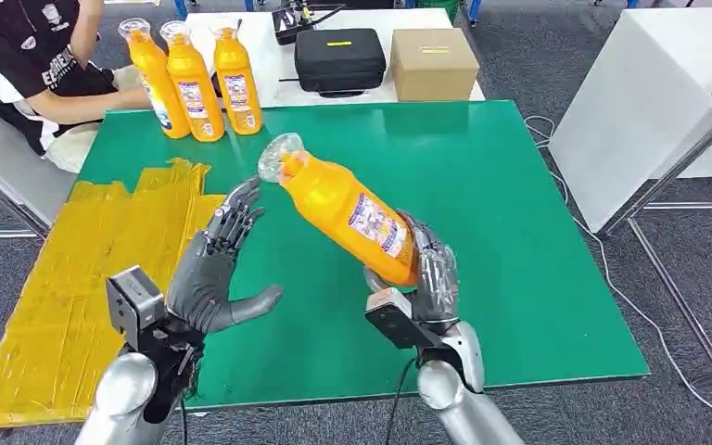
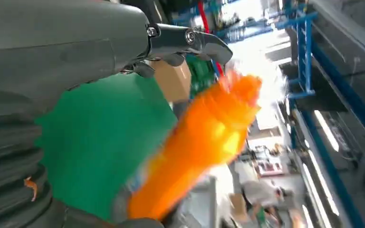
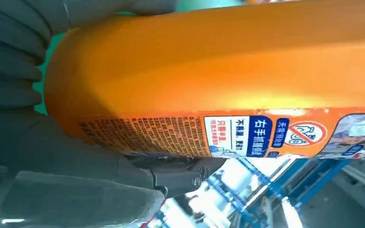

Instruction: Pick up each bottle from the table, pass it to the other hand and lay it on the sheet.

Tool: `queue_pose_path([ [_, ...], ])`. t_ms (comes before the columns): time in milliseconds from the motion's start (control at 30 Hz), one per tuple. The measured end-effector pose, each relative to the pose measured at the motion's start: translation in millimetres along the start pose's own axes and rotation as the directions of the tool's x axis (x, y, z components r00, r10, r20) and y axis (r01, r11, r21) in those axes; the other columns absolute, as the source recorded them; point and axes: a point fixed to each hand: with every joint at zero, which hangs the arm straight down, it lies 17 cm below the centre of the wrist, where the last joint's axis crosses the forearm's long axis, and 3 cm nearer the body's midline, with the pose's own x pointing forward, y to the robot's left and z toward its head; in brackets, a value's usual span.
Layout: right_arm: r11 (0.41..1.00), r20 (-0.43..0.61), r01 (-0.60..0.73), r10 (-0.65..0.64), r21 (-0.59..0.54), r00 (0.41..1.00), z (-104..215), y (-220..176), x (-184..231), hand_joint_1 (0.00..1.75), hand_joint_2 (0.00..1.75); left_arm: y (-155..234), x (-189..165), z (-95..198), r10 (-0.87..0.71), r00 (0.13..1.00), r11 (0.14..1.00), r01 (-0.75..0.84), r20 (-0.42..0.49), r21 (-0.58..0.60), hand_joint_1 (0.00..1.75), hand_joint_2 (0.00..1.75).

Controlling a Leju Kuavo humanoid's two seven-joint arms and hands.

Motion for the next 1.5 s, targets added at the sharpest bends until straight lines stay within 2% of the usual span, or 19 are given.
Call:
queue_pose_path([
  [233,0.998,0.011,0.057,-0.057,0.022,0.998,-9.9,22.3,20.4,1.75,1.75,-14.8,2.4,-18.7,0.059,0.998,0.998,-0.059,-0.005,-0.032,0.00,1.75],
  [567,0.997,0.002,0.075,-0.075,0.034,0.997,-11.9,32.2,22.9,1.75,1.75,-16.4,1.3,-27.0,0.100,0.995,0.994,-0.100,-0.019,-0.034,0.00,1.75],
  [867,0.991,0.069,0.112,-0.117,0.076,0.991,-10.2,62.1,59.2,1.75,1.75,-17.6,-5.3,-46.0,0.220,0.974,0.975,-0.221,-0.061,-0.009,0.00,1.75],
  [1100,0.988,0.120,0.071,-0.088,0.140,0.989,-6.2,90.2,75.2,1.75,1.75,-7.4,-17.5,-45.3,0.270,0.959,0.963,-0.268,-0.082,0.038,0.00,1.75],
  [1400,0.973,0.123,0.048,-0.078,0.226,0.989,-5.6,126.5,77.5,1.75,1.75,19.1,-30.5,-37.2,0.278,0.957,0.956,-0.266,-0.088,0.126,0.00,1.75],
  [1433,0.969,0.115,0.050,-0.080,0.242,0.990,-3.4,132.1,75.7,1.75,1.75,23.1,-32.4,-35.3,0.266,0.960,0.957,-0.252,-0.087,0.142,0.12,1.75],
  [1467,0.965,0.108,0.054,-0.084,0.257,0.991,-1.3,137.2,74.6,1.75,1.75,27.7,-33.7,-33.1,0.250,0.965,0.959,-0.235,-0.083,0.160,1.38,1.75],
  [1500,0.961,0.102,0.059,-0.090,0.269,0.991,0.2,141.6,74.5,1.75,1.75,31.7,-34.0,-31.4,0.238,0.968,0.959,-0.222,-0.076,0.175,1.66,1.75],
])
